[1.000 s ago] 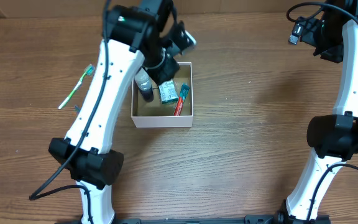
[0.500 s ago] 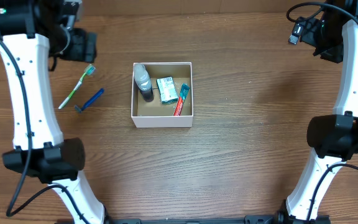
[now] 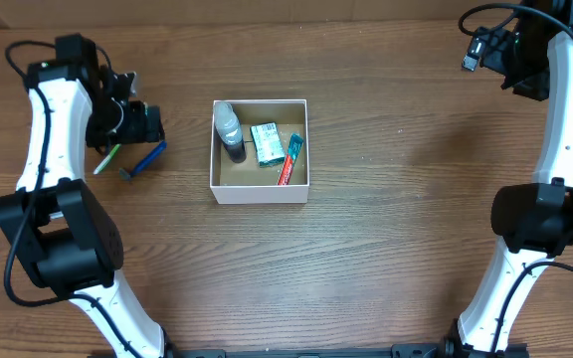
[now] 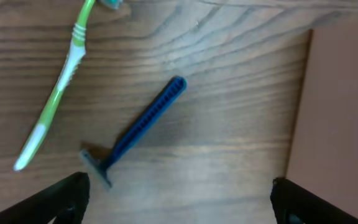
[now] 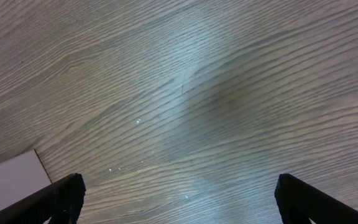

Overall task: Pack container
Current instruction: 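Move the left gripper back over the blue razor, then grasp the blue razor handle with the left gripper and lift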

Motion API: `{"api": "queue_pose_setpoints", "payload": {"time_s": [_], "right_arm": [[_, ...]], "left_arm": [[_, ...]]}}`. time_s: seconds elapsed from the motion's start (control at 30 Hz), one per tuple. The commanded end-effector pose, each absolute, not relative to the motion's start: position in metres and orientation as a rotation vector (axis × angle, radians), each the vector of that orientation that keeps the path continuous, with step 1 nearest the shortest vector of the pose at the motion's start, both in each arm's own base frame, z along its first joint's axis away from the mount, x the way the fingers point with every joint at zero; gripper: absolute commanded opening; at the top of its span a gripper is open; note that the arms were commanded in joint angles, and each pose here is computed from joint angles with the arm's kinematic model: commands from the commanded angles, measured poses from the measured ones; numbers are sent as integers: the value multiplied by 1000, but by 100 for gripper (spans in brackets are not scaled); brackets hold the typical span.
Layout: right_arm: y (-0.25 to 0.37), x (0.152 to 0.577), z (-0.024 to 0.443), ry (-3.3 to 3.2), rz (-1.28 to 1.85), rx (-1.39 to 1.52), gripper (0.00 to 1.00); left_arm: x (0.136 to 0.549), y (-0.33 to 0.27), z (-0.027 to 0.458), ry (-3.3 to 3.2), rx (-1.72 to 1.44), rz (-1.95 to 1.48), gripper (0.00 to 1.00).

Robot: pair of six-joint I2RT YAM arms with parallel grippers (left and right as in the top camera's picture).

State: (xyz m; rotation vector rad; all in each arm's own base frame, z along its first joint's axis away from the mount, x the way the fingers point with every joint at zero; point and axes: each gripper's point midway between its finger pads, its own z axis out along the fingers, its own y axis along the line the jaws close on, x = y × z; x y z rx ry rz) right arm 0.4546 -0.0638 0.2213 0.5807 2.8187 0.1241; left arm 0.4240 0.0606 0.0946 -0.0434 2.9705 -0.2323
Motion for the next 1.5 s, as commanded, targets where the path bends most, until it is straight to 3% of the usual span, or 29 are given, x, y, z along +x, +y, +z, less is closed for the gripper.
{"api": "queue_pose_setpoints", "payload": {"time_s": [0.0,0.3,0.47,0.73,0.97,1.2,1.4,1.47], "right_arm": [[-62,452,235,2788,131,560,100],[-62,452,235,2788,131,560,100],[-62,452,235,2788,131,560,100],[-62,452,235,2788,131,560,100],[-62,452,235,2788,131,560,100],[-62,452,235,2788,131,560,100],[-62,452,235,2788,131,560,100],[-62,452,235,2788,131,560,100]], "left_arm": [[429,56,83,2934,40,-239,96],[426,45,41,2908,183,-232,100],[425,32,35,2897,317,-226,97],[427,27,32,2861,497,-202,100],[436,37,28,2844,509,-115,100],[421,35,-13,2959,491,-177,100],[410,33,-16,3007,458,-209,100],[405,32,-16,3031,447,-222,95]]}}
